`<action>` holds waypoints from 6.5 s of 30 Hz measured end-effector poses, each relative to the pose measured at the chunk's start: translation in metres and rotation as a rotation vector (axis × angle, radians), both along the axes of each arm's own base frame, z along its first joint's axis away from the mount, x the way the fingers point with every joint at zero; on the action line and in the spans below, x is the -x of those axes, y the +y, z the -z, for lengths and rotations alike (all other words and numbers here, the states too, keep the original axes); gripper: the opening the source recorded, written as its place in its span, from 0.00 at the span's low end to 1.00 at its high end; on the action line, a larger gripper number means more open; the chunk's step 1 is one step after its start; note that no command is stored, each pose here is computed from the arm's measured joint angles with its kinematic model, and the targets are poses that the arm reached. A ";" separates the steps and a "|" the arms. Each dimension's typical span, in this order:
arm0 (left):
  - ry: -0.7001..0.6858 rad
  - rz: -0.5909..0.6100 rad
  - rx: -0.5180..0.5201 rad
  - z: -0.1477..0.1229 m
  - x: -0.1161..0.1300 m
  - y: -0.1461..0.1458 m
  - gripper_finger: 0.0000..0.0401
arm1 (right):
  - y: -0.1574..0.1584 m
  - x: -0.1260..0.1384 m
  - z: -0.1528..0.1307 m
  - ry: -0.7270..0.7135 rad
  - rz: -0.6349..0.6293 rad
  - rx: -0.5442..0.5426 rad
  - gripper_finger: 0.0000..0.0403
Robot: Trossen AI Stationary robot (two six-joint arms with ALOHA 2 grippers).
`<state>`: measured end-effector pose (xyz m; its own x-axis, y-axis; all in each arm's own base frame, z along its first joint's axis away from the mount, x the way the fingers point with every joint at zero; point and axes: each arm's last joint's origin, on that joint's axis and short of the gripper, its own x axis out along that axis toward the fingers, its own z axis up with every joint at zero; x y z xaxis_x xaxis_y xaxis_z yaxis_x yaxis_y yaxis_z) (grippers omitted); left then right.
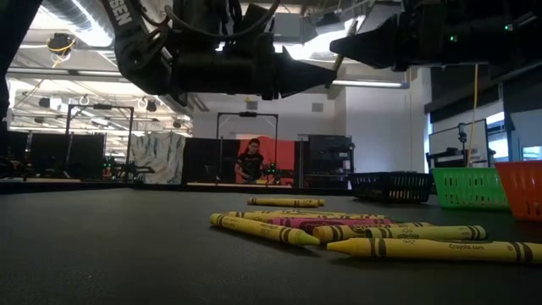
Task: Sort crayons
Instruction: Put the green crayon into the orange basket, then put the yellow crayon into the black basket
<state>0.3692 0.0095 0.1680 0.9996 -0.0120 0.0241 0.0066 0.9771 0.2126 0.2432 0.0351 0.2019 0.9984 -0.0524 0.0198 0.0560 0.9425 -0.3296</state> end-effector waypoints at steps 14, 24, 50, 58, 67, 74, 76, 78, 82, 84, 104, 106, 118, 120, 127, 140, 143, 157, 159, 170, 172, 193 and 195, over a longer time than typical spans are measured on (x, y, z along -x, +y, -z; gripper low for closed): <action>0.182 -0.064 0.061 0.017 0.001 0.013 0.30 | -0.004 0.004 -0.032 0.396 0.144 -0.060 0.09; 0.233 -0.073 0.008 0.022 0.002 0.013 0.31 | 0.006 0.041 -0.056 1.017 0.174 -0.559 0.05; 0.377 -0.151 0.105 0.030 0.000 0.016 0.31 | 0.051 0.095 -0.019 1.197 0.396 -0.557 0.51; 0.828 -0.186 0.119 0.018 -0.015 0.019 0.31 | 0.052 0.075 -0.010 0.707 0.355 -0.193 0.52; 0.877 -0.120 0.208 0.018 -0.015 0.042 0.31 | 0.050 0.060 0.011 0.356 0.230 -0.107 0.52; 0.914 -0.116 0.186 0.038 -0.017 0.052 0.31 | 0.032 0.064 0.034 0.277 0.131 -0.156 0.52; 0.924 -0.122 0.186 0.041 -0.017 0.055 0.31 | 0.029 0.064 0.036 0.265 0.107 -0.182 0.52; 0.916 -0.149 0.171 0.043 -0.018 0.057 0.31 | 0.027 0.063 0.036 0.259 0.100 -0.201 0.52; 0.921 -0.171 0.156 0.044 -0.017 0.060 0.31 | 0.026 0.062 0.036 0.267 0.088 -0.203 0.52; 0.920 -0.169 0.157 0.044 -0.017 0.061 0.31 | 0.026 0.063 0.036 0.268 0.086 -0.203 0.52; 0.966 -0.049 0.154 0.067 -0.017 0.071 0.11 | 0.026 0.063 0.037 0.273 0.086 -0.213 0.52; 0.965 -0.050 0.153 0.067 -0.017 0.071 0.05 | 0.026 0.063 0.037 0.269 0.093 -0.239 0.52; 0.820 -0.035 0.007 0.013 -0.014 0.054 0.05 | 0.026 0.063 0.037 0.272 0.088 -0.253 0.62; 0.751 -0.023 -0.019 0.004 -0.013 0.052 0.05 | 0.025 0.063 0.037 0.266 0.112 -0.237 0.63; 0.327 0.050 -0.017 0.003 0.002 0.047 0.05 | 0.017 0.061 0.035 0.232 0.233 -0.188 0.60; -0.088 0.125 -0.011 0.009 0.006 0.026 0.03 | -0.013 0.047 0.007 -0.019 0.080 -0.180 0.59; -0.099 0.130 -0.019 0.008 0.005 0.021 0.03 | -0.016 0.044 0.005 -0.053 0.030 -0.183 0.59; -0.108 0.071 -0.013 0.007 0.004 0.014 0.03 | -0.013 -0.005 0.007 0.003 -0.028 -0.136 0.53; -0.108 0.076 -0.014 0.007 0.004 0.013 0.03 | -0.012 -0.007 0.007 0.007 -0.060 -0.123 0.46; -0.101 0.095 0.030 0.008 0.004 0.011 0.03 | -0.012 -0.007 0.006 0.008 -0.046 -0.066 0.07; -0.097 0.092 0.040 0.008 0.004 0.011 0.05 | -0.013 -0.007 0.006 0.010 -0.019 -0.067 0.08; 0.040 -0.082 0.075 0.021 0.004 0.025 0.29 | -0.071 0.042 -0.056 0.564 0.704 -0.087 0.05; 0.037 -0.081 0.075 0.021 0.004 0.025 0.29 | -0.085 0.043 -0.054 0.600 0.714 -0.149 0.07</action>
<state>0.3656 0.0344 0.1470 0.9975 0.0690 -0.0151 -0.0662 0.9879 0.1401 0.1998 -0.0494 0.2560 0.5708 -0.6158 -0.5431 0.4964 0.7857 -0.3691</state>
